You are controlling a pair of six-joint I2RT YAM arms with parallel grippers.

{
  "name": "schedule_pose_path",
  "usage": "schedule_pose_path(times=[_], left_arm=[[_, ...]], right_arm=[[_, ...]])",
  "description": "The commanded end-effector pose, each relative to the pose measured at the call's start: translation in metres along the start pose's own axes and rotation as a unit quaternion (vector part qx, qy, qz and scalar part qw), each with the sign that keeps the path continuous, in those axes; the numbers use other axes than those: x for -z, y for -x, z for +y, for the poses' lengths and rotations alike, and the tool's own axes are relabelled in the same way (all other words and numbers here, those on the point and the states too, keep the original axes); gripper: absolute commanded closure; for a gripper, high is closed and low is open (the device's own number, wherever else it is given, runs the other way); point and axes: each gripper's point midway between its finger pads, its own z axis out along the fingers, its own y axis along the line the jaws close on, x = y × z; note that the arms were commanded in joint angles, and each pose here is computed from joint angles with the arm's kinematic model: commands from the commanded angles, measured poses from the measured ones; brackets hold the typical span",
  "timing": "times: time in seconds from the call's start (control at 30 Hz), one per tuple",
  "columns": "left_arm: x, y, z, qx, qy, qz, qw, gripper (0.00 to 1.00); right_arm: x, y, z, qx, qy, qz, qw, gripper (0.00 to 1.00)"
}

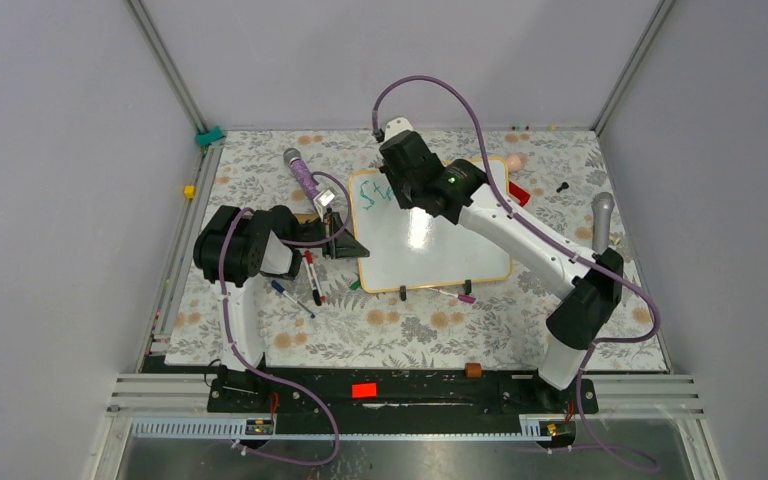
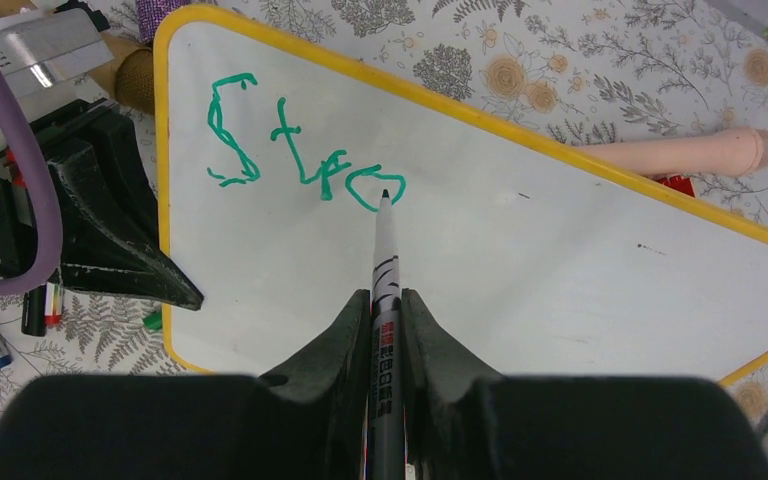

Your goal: Write a sentence on the whiteboard

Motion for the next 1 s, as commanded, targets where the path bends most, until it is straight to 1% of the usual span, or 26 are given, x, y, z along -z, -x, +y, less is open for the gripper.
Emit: schedule_pose_path(times=[0.0, 0.97], left_arm=[[0.001, -0.005, -0.005, 0.005, -0.011, 0.015, 1.000, 1.00], [0.001, -0.005, -0.004, 0.006, -0.011, 0.015, 1.000, 1.00]], right_arm=[[0.009, 0.010, -0.019, -0.015, -0.023, -0.020, 0.999, 1.00], [-0.020, -0.002, -0.028, -0.016, -0.043, 0.012, 0.999, 1.00]])
